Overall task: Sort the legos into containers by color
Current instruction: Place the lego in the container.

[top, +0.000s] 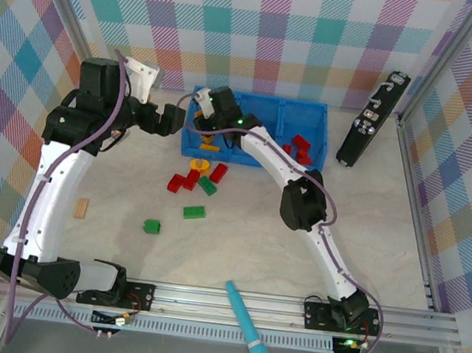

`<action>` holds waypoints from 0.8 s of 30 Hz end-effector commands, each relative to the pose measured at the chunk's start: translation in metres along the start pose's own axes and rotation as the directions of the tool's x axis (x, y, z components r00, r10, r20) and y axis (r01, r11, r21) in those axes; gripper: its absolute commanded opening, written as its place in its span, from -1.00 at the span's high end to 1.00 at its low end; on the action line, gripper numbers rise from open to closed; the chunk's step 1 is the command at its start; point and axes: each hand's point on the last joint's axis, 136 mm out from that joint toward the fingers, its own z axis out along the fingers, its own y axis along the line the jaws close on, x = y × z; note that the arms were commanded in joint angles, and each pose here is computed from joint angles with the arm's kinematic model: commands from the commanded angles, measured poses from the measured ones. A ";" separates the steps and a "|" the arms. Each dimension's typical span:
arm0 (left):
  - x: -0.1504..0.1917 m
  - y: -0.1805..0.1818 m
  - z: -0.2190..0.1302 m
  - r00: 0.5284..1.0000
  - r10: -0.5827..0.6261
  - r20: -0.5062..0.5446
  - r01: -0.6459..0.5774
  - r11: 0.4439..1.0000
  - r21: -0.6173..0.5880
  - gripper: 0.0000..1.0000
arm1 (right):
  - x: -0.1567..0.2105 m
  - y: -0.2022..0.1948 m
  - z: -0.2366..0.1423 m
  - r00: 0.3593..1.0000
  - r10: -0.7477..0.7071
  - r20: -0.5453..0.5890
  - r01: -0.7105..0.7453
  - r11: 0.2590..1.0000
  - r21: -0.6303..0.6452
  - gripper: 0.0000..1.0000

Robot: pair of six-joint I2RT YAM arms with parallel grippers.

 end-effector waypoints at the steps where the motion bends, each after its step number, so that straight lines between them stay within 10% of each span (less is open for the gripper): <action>1: -0.006 -0.008 0.002 1.000 0.011 0.019 -0.012 0.999 0.032 -1.00 | -0.008 0.006 0.008 0.995 -0.093 0.045 0.093 0.996 -0.004 0.33; 14: -0.002 -0.010 0.001 1.000 -0.022 0.000 0.022 0.999 0.041 -0.99 | -0.009 -0.001 0.011 0.991 -0.124 0.051 0.121 0.991 0.050 -0.18; 24: 0.053 -0.013 -0.006 0.958 -0.242 -0.151 0.245 0.969 0.006 -1.00 | -0.060 -0.009 -0.066 0.974 -0.165 0.155 0.149 0.982 0.114 -0.42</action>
